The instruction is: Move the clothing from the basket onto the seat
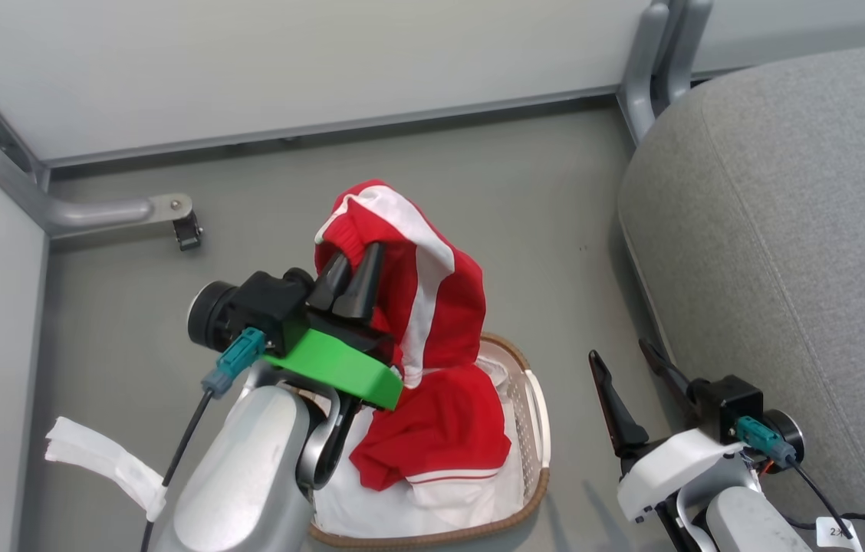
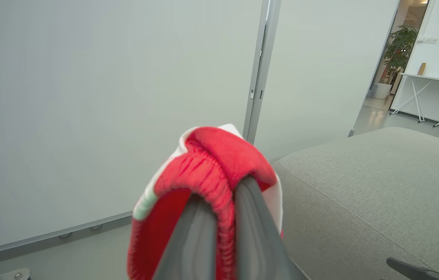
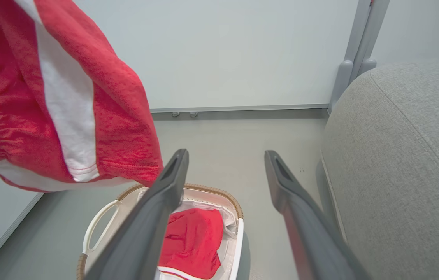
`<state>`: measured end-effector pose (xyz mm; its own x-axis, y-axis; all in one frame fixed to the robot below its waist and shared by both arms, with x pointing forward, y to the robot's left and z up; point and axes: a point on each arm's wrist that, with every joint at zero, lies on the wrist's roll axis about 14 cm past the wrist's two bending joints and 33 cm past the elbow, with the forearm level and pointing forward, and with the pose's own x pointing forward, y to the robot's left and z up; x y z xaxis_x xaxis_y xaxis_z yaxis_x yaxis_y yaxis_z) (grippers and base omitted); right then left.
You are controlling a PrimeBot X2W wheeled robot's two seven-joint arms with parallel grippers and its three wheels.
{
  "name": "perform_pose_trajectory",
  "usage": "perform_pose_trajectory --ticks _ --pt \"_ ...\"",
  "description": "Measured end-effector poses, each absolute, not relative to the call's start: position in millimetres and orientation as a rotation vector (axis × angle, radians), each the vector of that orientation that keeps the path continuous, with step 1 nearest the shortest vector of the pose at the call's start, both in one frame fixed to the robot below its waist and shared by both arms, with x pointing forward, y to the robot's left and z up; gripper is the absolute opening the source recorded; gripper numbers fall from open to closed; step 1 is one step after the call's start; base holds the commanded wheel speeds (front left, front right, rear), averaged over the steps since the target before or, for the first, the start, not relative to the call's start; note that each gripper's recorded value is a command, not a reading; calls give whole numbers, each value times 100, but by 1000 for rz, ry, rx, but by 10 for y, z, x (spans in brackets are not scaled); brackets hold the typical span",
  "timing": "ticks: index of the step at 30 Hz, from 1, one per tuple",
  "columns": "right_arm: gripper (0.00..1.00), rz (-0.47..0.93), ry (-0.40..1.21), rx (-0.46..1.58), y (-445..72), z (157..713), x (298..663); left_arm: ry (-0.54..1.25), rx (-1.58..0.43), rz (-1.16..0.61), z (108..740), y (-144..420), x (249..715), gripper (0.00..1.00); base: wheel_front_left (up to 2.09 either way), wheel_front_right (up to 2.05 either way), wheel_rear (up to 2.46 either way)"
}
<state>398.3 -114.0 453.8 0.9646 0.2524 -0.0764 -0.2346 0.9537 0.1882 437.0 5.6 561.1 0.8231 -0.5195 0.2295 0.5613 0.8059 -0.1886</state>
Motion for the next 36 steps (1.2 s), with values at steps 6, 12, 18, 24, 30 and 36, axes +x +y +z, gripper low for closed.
perform_pose_trajectory --ticks 6,12,18,24,30,36 --pt "100 267 87 175 -1083 4600 3897 -331 -276 -644 6213 -56 4230 0 0 0 0" --pt "100 282 95 170 -1047 4578 3834 -400 -281 -677 6451 -139 4160 0 0 0 0" --pt "100 406 -42 134 -744 5035 3982 -392 -280 -688 6424 -192 4141 0 0 0 0" --pt "100 578 -184 34 -363 5503 4058 -374 -283 -697 6366 -226 4098 0 0 0 0" --pt "100 685 -250 -42 -95 5722 4157 -358 -294 -699 6324 -219 4075 0 0 0 0" --pt "80 753 -209 -71 166 5611 4241 -345 -303 -696 6291 -198 4063 0 0 0 0"
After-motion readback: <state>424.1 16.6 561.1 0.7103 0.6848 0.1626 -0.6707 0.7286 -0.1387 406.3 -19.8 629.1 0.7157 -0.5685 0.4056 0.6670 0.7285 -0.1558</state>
